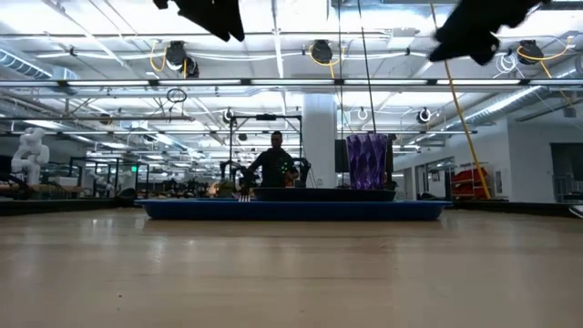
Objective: Pick and place plate/cup/fork/spoon on tray
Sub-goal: Put the yellow spoon on the blue serving tray to the left of the orange fork
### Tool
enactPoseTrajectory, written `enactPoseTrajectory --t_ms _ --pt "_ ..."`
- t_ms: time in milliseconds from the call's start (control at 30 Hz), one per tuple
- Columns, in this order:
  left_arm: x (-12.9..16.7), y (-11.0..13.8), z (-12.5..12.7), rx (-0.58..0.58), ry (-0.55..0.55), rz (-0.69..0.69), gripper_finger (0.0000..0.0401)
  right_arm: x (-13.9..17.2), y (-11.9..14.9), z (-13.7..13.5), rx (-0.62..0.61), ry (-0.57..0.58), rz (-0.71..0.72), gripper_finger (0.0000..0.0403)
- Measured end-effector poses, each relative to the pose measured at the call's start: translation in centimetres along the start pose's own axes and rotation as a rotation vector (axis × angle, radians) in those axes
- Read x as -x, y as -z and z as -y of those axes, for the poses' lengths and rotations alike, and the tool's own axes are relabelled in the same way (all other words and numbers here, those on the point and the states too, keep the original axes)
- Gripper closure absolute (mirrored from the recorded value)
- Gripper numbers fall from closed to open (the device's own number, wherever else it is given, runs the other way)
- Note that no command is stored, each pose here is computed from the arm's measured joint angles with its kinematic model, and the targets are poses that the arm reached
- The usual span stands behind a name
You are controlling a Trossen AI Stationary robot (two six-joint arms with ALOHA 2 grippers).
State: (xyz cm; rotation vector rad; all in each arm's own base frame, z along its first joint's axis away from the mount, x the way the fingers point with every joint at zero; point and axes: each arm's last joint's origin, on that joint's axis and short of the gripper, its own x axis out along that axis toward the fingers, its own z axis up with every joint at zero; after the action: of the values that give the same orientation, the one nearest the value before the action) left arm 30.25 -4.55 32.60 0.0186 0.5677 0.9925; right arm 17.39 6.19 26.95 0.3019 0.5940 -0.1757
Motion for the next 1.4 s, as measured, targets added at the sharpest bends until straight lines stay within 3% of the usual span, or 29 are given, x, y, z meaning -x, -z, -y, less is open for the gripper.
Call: enactPoseTrajectory --t_ms 67,167,467,800,1400 --pt "0.4 -0.1 -0.3 0.008 0.025 -0.009 0.0245 -0.7 1.0 -1.4 -0.062 -0.115 -0.123 0.0227" --pt "0.7 -0.3 -0.7 0.022 0.042 -0.01 0.0245 -1.4 2.7 -3.0 -0.161 -0.135 -0.25 0.0229" --pt "0.9 0.1 -0.1 0.037 0.151 -0.106 0.0245 -1.8 8.6 -5.9 -0.409 0.155 -0.628 0.0236" --pt "2.5 0.6 0.6 0.082 0.202 -0.103 0.0245 -3.6 10.7 -9.1 -0.405 0.453 -0.721 0.0236" --pt "4.1 1.3 1.2 0.082 0.254 -0.094 0.0245 -6.5 13.7 -8.8 -0.315 0.572 -0.796 0.0248"
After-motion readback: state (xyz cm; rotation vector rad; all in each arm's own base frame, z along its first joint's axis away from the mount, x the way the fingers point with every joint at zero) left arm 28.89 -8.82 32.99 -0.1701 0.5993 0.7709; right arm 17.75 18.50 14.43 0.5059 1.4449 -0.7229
